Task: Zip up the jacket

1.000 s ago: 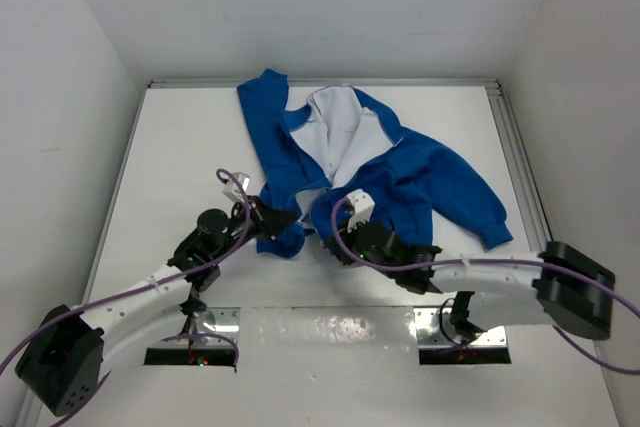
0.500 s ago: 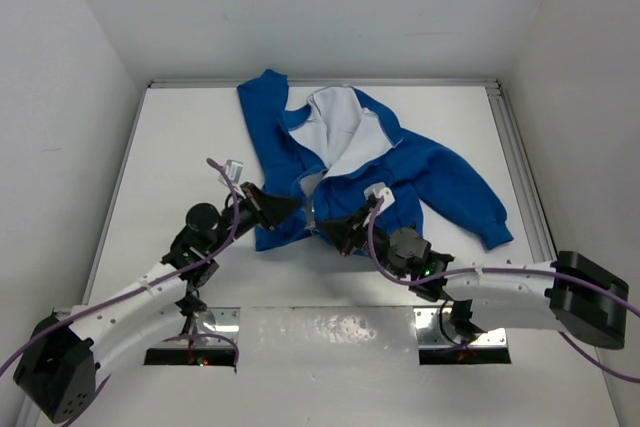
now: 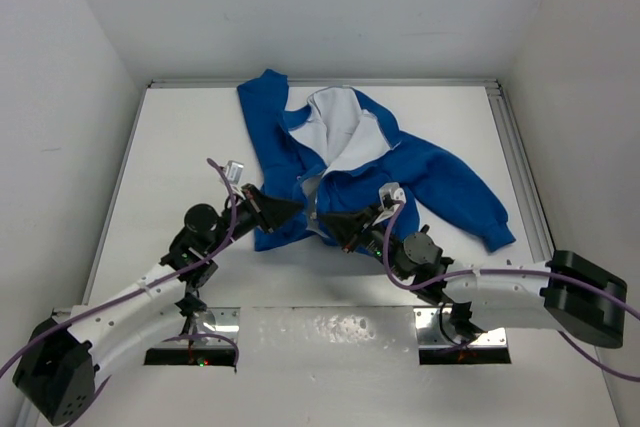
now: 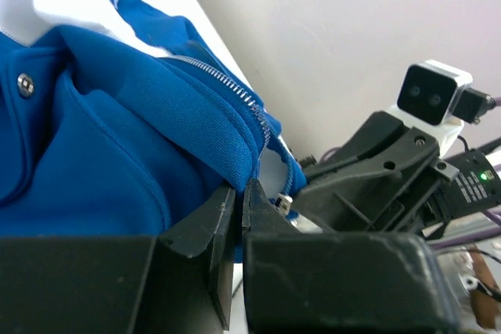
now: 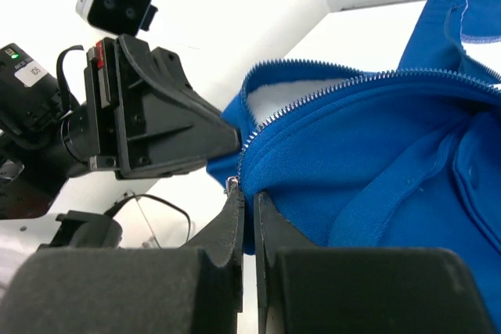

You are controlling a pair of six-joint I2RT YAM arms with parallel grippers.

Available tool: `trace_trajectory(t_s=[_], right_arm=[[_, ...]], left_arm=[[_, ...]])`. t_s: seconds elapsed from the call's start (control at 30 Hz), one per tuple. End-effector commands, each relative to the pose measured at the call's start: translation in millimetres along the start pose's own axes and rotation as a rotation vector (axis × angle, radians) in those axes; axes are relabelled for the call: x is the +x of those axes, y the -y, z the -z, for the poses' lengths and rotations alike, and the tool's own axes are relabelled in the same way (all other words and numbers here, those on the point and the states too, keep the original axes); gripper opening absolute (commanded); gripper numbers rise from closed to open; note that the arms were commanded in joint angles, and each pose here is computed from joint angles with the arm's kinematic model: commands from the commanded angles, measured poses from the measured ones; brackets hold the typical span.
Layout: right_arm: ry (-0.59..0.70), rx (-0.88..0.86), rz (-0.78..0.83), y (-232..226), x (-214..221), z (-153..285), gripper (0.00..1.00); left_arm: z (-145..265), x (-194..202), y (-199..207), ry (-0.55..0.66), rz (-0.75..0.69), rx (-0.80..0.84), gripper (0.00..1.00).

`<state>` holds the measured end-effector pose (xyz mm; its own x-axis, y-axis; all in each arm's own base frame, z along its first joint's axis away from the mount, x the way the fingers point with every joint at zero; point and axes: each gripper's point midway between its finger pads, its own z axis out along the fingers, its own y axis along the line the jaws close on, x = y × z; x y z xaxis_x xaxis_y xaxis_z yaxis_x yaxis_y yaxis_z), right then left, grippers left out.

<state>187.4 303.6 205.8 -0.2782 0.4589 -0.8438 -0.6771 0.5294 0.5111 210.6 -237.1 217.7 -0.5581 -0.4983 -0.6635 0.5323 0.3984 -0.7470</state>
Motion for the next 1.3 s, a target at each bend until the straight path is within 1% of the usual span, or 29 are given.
trace_trajectory(t_s=[0.0,0.17,0.53,1.0,1.27], right_arm=[[0.120,-0.061,-0.011,-19,-32,-7,0.00],[0.114,-0.060,0.010,-18,-31,-9,0.00],[0.118,-0.063,0.016,-18,-33,-4,0.00],[0.113,-0.065,0.013,-20,-33,-6,0.00],[0.118,-0.069,0.014,-22,-36,-8,0.00]], left_arm=[[1,-7,20,0.002,0.001,0.085,0.00],[2,-6,28,-0.018,0.008,0.116,0.00],[7,7,32,-0.076,0.023,0.153,0.00],[8,10,36,-0.092,0.001,0.190,0.00],[9,14,33,-0.112,-0.009,0.183,0.00]])
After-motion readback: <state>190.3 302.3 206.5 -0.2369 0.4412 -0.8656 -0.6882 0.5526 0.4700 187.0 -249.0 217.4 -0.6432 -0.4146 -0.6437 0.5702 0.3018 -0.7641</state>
